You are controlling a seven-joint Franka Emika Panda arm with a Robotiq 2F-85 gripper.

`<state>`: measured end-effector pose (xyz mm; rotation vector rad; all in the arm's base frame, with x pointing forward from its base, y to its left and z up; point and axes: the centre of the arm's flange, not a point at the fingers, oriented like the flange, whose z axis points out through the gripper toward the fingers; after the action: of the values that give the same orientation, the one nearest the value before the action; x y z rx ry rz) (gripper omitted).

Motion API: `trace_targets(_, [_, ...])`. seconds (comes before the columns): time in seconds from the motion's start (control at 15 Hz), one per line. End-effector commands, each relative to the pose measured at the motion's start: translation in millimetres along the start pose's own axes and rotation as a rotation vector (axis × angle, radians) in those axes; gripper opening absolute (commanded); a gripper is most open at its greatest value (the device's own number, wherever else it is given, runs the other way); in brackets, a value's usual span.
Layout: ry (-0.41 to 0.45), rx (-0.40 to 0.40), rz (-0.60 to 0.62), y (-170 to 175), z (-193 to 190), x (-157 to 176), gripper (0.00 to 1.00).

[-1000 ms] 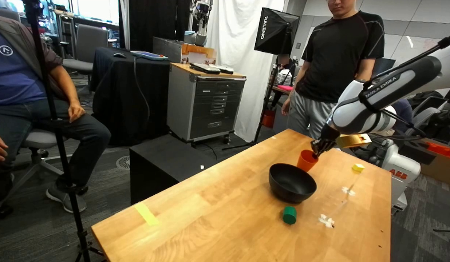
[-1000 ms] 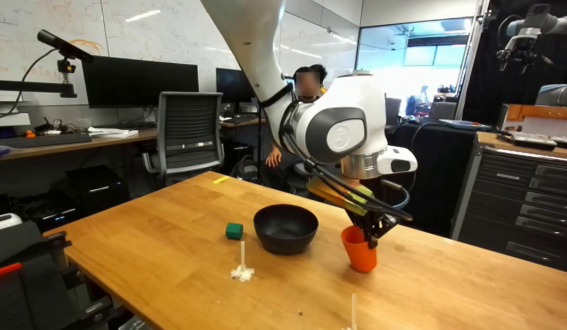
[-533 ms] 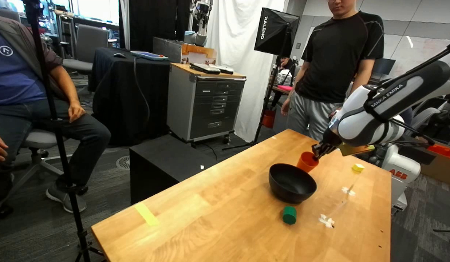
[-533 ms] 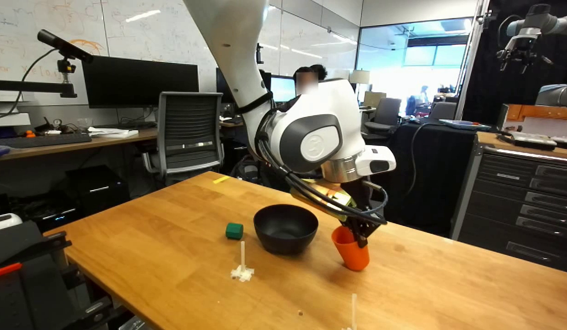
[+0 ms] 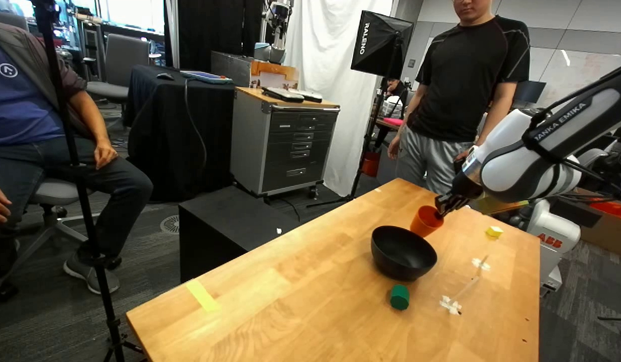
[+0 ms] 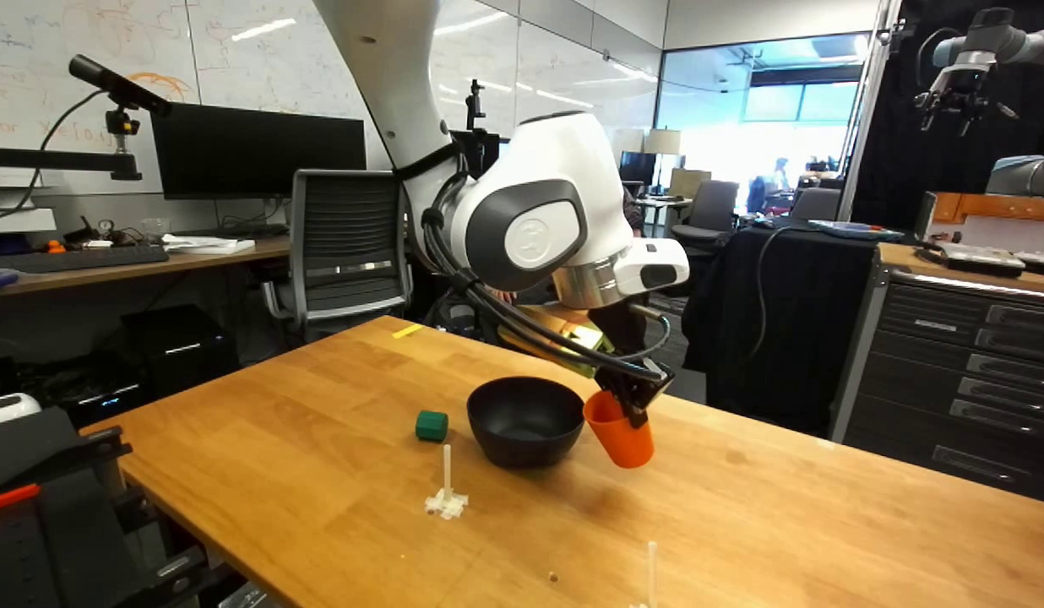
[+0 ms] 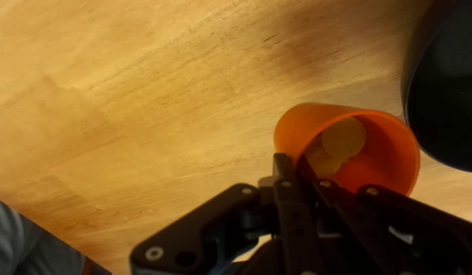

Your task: Pour the contents of the orange cup into the black bowl

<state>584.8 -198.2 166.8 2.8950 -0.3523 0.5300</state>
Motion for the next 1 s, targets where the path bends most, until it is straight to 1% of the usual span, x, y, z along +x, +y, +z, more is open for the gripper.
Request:
trace_targets(0.0, [0.081, 0.016, 0.023, -4, -37, -12, 0.04])
trace_targets(0.2, [0.153, 0.025, 0.017, -7, -44, -23, 0.04])
trace_targets(0.47, [0.244, 0.035, -0.002, -17, -43, -44, 0.04])
trace_targets(0.93, [0.382, 0.084, -0.021, -48, -53, -78, 0.04])
